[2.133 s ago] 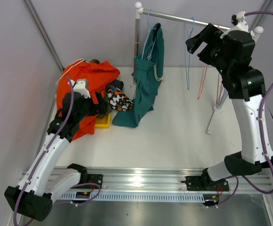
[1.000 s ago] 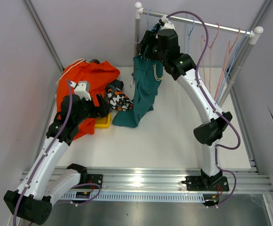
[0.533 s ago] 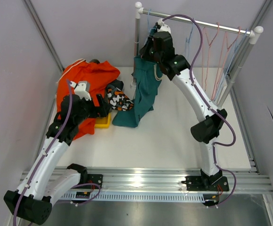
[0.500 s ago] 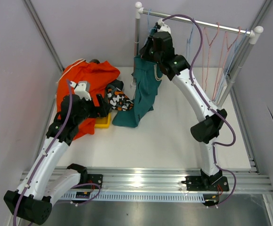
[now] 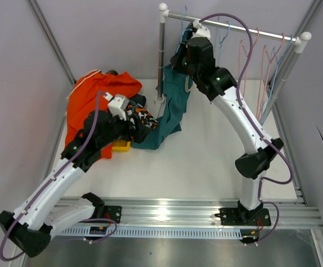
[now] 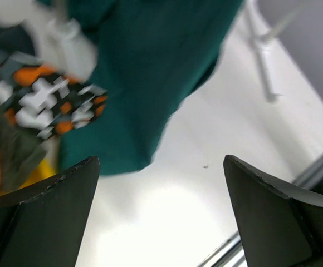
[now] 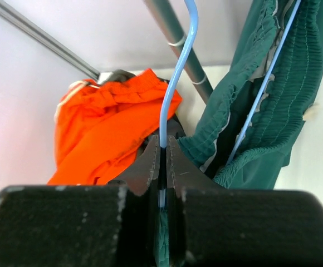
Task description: Remove the shorts from the hanger
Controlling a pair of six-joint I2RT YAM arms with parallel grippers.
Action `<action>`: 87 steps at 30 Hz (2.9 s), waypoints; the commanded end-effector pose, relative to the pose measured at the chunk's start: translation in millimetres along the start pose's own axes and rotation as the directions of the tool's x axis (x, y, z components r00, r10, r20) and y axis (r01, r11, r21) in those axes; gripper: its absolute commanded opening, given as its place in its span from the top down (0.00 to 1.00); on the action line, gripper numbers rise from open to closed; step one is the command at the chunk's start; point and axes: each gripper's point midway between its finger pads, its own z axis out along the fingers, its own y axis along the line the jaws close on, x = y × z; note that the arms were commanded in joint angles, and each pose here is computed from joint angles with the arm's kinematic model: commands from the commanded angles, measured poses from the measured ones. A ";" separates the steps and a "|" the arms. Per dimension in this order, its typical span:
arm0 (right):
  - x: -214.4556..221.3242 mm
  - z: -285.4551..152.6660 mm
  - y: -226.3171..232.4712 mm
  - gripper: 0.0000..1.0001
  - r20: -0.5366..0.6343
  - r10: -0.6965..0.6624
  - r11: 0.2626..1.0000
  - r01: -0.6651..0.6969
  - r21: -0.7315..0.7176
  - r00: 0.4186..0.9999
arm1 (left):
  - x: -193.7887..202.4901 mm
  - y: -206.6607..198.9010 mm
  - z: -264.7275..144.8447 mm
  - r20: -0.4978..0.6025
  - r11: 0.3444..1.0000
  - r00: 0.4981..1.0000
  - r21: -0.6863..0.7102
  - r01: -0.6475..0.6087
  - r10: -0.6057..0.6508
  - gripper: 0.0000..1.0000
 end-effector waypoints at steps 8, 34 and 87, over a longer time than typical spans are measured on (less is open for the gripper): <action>-96.8 -102.5 36.6 1.00 0.244 0.090 0.991 -0.062 -0.120 0.966 | -100.0 -109.8 17.9 0.230 0.960 0.971 0.249 -0.126 0.068 0.01; -122.0 -134.0 19.5 1.00 0.308 0.066 0.995 -0.041 -0.088 0.949 | 70.9 -100.1 -7.1 0.029 0.989 0.998 0.137 -0.059 0.055 1.00; -101.4 -110.4 -11.8 1.00 0.134 0.214 0.974 -0.200 -0.109 0.968 | -78.0 256.4 60.7 -0.076 0.666 0.953 -0.732 0.146 -0.292 0.01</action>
